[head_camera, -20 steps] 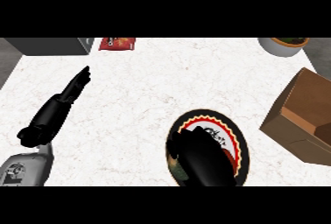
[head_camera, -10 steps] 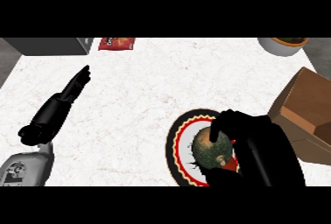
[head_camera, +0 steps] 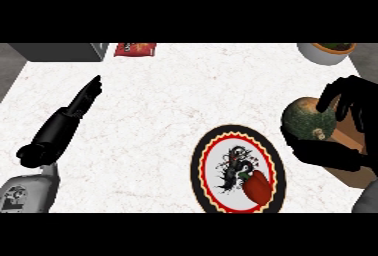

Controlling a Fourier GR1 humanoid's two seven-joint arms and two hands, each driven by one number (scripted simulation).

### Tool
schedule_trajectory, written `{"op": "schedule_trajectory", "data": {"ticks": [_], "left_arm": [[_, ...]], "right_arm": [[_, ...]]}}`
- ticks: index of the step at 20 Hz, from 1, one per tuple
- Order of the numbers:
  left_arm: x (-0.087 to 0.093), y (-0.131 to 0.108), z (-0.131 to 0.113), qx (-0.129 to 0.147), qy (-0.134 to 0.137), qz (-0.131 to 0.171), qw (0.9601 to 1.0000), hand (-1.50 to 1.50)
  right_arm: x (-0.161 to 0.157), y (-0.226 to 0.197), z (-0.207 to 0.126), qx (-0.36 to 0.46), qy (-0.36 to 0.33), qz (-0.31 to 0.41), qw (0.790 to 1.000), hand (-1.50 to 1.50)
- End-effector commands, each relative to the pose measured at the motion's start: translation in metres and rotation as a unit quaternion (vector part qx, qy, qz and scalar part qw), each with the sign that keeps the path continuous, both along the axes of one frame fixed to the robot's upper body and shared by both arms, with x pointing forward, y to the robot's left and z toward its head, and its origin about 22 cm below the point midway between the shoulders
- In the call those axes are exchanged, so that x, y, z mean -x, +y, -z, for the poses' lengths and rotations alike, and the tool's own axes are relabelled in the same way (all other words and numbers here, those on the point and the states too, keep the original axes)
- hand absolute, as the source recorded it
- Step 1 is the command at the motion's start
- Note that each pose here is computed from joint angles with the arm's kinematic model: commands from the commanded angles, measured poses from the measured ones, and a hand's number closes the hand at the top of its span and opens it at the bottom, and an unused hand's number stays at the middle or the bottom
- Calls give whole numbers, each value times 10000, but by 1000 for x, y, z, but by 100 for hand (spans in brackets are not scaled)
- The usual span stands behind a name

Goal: Pick the squash from the plate and place it in the cardboard box

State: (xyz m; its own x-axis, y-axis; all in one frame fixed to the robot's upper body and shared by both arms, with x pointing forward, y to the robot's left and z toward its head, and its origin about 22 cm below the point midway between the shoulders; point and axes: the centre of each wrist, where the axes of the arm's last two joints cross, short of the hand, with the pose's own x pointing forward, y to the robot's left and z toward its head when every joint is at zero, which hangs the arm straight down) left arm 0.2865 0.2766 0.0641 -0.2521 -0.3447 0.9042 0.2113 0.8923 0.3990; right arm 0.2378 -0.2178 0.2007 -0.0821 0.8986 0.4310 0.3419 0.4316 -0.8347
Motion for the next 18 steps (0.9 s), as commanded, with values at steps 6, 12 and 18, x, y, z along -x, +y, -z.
{"op": "schedule_trajectory", "data": {"ticks": [6,12,18], "left_arm": [[-4,-17,1,-56,27,-20,10000,0],[-7,-15,-5,-1,2,13,10000,0],[-3,-26,-9,33,-25,14,10000,0]], "right_arm": [[-56,-85,5,689,1336,427,9877,150],[-67,-142,17,758,2490,199,9653,150],[-77,-175,52,939,3439,219,9341,150]]}}
